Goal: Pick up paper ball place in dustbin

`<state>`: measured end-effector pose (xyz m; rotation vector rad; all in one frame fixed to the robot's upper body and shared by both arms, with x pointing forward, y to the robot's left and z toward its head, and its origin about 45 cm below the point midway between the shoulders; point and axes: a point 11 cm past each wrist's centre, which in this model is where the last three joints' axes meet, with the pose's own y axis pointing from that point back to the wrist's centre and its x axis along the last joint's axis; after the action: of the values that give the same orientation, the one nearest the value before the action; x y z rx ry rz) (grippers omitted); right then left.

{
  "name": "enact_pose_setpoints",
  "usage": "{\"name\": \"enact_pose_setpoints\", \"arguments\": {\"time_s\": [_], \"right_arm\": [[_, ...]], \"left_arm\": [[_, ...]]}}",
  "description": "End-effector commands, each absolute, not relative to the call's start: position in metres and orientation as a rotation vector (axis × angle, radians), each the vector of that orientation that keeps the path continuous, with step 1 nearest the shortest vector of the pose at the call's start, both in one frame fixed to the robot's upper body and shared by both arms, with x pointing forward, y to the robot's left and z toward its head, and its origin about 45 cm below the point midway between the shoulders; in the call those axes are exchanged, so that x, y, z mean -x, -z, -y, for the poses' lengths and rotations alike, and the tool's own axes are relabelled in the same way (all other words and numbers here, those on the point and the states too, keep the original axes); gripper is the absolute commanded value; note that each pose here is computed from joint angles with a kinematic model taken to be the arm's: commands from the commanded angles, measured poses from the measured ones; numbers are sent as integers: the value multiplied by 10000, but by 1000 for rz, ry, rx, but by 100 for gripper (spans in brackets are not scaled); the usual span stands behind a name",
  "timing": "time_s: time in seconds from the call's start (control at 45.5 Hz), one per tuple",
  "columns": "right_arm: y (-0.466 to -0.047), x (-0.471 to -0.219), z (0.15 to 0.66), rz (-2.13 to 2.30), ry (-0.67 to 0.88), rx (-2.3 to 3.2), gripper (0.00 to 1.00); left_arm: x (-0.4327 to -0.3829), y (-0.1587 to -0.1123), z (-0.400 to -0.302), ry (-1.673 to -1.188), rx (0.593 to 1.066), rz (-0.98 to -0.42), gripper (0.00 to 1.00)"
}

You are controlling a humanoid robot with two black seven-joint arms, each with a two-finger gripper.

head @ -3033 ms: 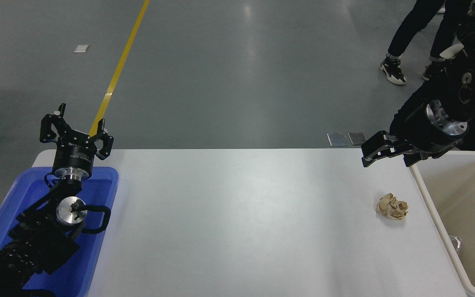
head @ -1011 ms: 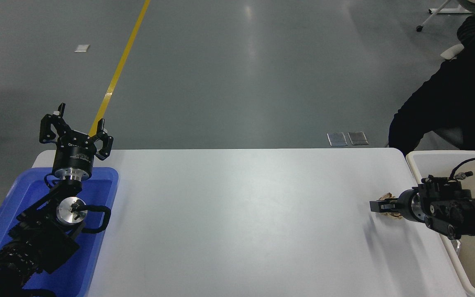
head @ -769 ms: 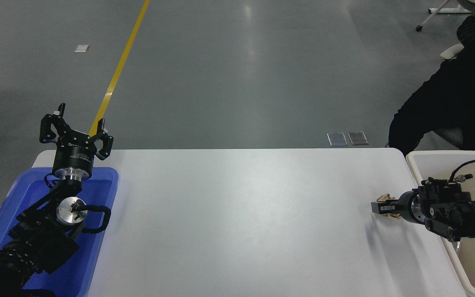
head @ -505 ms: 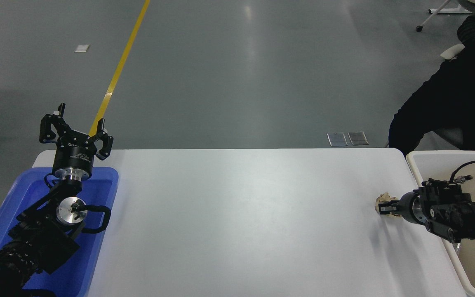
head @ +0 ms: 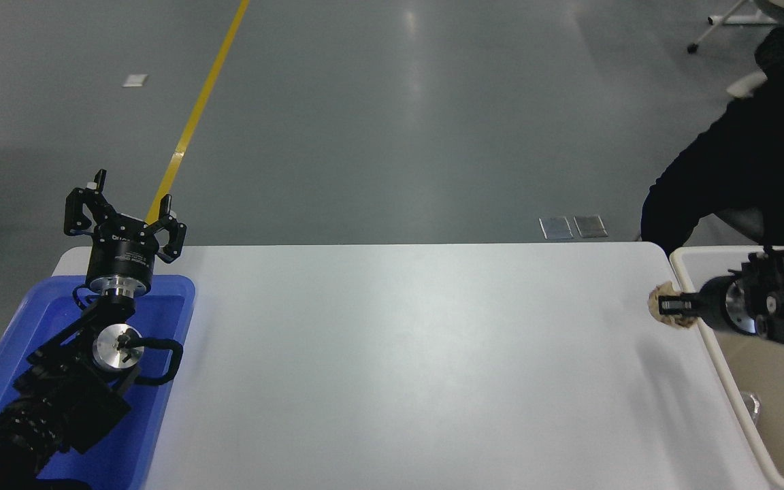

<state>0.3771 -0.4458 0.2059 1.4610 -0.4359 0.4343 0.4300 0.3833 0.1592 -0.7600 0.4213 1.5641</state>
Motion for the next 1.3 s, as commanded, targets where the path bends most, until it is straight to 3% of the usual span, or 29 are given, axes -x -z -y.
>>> {"name": "enact_pose_setpoints", "arguments": {"time_s": [0.0,0.286,0.615,0.879,1.011,1.275], "right_arm": [[-3121,-3682,4442,424,-424,-1456,0],[-3916,-3422,4117,328,-393,-1475,0],[-4008,-3465,4430,737,-331,-1537,0],[-3768,-3599,5204,1483,-309,-1273,0],[-3625,-3626,5630,1795,-225,-1132,0],[-3131,-3657,6212,2110,-112,-957,0]], "left_arm": [[-4299,-1593,-3837,-1564,759,-421,99],[-4299,-1593,-3837,-1564,759,-421,99],[-4299,-1594,-3836,-1563,760,-421,99],[-4299,-1594,-3836,-1563,760,-421,99],[-4299,-1594,-3836,-1563,760,-421,99],[-4300,-1590,-3830,-1564,761,-423,99]]}}
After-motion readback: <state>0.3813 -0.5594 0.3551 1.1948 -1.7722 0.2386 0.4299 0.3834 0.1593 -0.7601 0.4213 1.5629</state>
